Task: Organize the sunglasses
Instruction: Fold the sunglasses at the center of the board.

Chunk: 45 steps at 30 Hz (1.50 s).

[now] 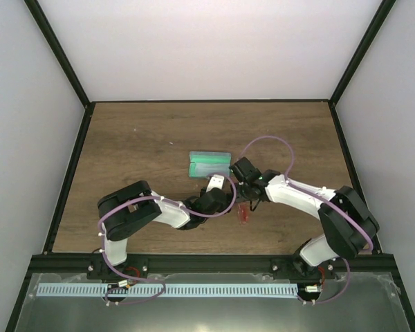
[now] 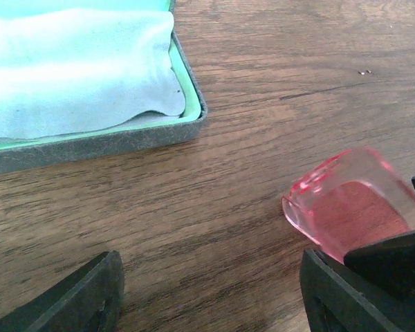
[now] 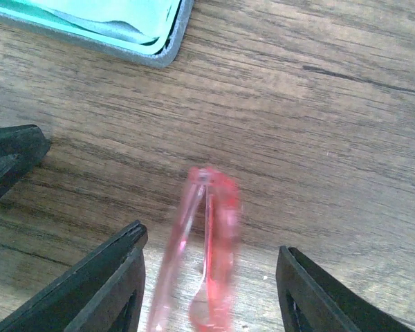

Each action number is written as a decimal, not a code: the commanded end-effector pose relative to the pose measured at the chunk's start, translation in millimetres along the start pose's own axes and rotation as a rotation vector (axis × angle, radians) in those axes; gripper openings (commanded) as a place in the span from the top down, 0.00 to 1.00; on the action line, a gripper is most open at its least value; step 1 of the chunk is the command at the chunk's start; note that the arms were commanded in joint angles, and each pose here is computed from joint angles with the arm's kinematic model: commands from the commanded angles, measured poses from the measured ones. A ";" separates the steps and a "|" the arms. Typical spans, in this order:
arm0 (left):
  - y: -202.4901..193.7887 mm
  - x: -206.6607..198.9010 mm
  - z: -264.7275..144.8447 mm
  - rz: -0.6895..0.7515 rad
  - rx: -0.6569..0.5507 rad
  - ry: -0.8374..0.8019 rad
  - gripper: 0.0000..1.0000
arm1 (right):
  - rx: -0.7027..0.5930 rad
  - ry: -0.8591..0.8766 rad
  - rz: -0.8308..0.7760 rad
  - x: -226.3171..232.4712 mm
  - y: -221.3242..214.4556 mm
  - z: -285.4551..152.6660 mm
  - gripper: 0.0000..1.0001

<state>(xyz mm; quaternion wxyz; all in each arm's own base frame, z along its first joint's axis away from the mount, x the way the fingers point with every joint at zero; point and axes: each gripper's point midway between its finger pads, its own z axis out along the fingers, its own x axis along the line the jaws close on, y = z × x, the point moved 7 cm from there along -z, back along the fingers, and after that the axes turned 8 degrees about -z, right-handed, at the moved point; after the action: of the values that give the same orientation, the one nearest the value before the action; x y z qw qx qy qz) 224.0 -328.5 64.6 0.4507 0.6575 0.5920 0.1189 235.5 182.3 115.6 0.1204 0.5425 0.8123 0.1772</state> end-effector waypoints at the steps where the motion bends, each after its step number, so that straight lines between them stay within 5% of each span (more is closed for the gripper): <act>1: -11.3 12.7 0.3 0.004 0.043 0.039 0.28 | -0.030 0.010 0.013 2.1 4.4 -12.3 0.45; 13: -3.0 9.9 -9.7 -0.014 0.026 0.012 0.28 | -0.108 0.021 0.079 -7.4 -8.2 -45.6 0.62; 22: 26.4 15.0 -63.4 -0.039 -0.040 -0.031 0.27 | 0.006 -0.106 0.110 -16.1 -19.7 -19.7 0.71; 32: 39.4 47.2 -119.7 -0.068 -0.137 -0.004 0.27 | 0.006 -0.020 0.100 -8.5 -27.9 -9.5 0.84; 44: 36.4 64.7 -140.3 -0.109 -0.179 -0.022 0.27 | -0.036 0.078 0.097 -1.9 -30.8 -15.1 0.85; 45: 35.3 65.0 -139.0 -0.106 -0.176 -0.019 0.27 | -0.046 0.084 0.094 -1.9 -30.5 -18.5 0.79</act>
<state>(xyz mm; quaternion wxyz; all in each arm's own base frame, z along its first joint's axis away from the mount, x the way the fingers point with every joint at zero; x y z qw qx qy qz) 169.1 -208.3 148.7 0.5227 0.5875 0.6032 0.1334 208.6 162.6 109.1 0.1013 0.5849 0.7820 0.1900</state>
